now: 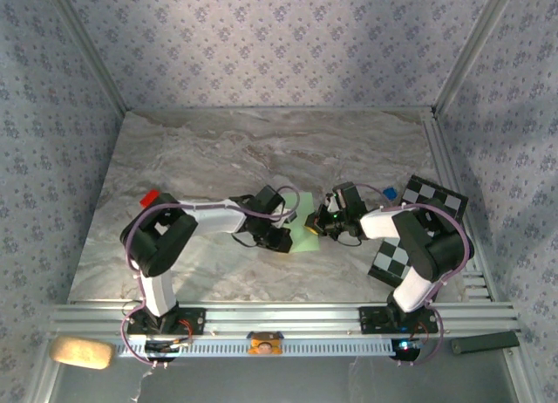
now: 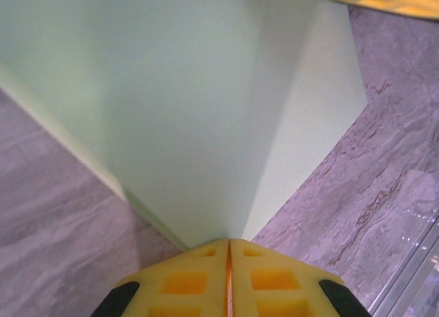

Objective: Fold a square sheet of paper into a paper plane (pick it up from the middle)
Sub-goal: Fold the triangle a second time at the center of the table.

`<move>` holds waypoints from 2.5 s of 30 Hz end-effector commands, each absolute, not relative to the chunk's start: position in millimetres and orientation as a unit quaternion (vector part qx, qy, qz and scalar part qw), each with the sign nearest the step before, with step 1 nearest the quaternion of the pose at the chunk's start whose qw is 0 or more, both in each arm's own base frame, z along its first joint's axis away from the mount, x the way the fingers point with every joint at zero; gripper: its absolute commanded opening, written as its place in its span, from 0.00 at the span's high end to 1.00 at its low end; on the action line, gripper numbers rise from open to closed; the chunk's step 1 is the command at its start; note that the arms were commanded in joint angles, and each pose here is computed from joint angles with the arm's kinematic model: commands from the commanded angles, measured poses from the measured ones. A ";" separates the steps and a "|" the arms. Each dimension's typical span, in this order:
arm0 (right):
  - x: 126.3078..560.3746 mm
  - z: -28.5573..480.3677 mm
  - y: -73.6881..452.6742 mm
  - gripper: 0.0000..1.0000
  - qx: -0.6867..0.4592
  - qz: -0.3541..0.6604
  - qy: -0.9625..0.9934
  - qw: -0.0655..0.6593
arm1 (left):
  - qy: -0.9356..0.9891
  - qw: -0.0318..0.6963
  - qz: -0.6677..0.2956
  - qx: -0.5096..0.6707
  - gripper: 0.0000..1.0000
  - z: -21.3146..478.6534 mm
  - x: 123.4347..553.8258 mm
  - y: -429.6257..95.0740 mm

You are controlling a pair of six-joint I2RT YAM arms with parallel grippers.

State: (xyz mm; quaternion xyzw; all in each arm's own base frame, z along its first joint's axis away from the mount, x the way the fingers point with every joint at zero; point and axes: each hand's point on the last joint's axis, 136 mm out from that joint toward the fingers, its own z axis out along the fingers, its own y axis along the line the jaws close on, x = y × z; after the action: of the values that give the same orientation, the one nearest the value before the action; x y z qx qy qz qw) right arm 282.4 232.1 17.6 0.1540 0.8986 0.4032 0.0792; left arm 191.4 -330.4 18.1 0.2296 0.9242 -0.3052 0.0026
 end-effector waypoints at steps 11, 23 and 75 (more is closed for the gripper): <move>257.2 -26.7 202.9 1.00 0.199 0.314 0.928 0.034 | 0.916 0.058 -0.328 0.225 0.97 69.8 196.1 -327.1; 259.0 -25.6 206.7 1.00 0.199 0.324 0.924 0.032 | 0.913 0.044 -0.340 0.219 0.96 51.0 232.8 -368.1; 295.1 46.1 222.3 0.97 0.118 0.399 0.903 0.101 | 0.951 0.019 -0.255 0.172 1.00 -17.1 213.0 -301.7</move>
State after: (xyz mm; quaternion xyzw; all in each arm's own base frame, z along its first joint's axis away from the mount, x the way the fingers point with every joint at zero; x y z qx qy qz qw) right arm 303.8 213.7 42.6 0.1422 0.9017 0.3929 0.1113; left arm 225.9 -340.6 18.1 0.1932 0.9215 -0.3314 0.0607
